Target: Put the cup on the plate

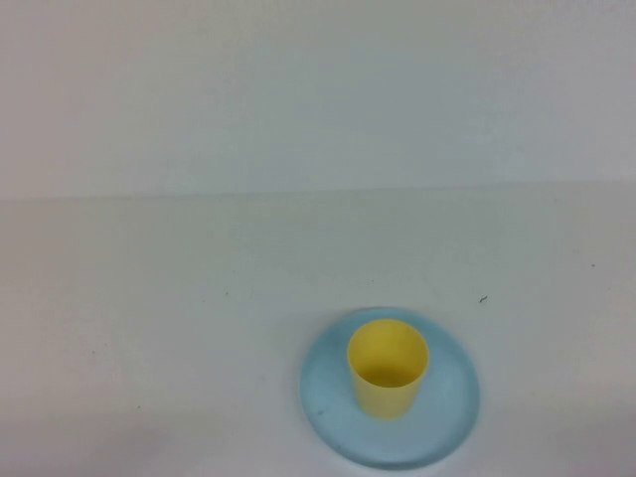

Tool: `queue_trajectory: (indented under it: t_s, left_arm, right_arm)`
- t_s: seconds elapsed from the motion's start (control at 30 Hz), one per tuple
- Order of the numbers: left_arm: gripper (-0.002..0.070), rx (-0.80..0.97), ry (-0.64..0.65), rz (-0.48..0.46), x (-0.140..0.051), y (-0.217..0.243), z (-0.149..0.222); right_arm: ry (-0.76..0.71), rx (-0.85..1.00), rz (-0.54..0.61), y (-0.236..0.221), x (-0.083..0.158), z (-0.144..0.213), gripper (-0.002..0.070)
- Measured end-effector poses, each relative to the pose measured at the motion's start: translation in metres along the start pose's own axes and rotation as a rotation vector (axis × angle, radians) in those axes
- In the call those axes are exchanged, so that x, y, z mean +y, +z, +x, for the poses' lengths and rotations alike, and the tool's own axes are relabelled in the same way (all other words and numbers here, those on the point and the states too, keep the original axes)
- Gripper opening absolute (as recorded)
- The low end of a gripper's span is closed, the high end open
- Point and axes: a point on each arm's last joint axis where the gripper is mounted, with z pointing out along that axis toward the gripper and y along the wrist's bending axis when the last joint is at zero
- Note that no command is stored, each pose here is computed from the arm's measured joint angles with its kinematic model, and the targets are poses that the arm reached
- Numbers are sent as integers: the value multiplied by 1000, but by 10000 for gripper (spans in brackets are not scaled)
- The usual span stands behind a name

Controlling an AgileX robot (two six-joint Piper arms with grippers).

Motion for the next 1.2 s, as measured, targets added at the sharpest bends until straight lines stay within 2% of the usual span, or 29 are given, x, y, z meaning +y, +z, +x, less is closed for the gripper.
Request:
queue_trajectory:
  t_s: [1.2]
  left_arm:
    - [1,-3,2,-2,0,0,0]
  right_arm:
    - [-5,-18,-3,0,0,-2,2]
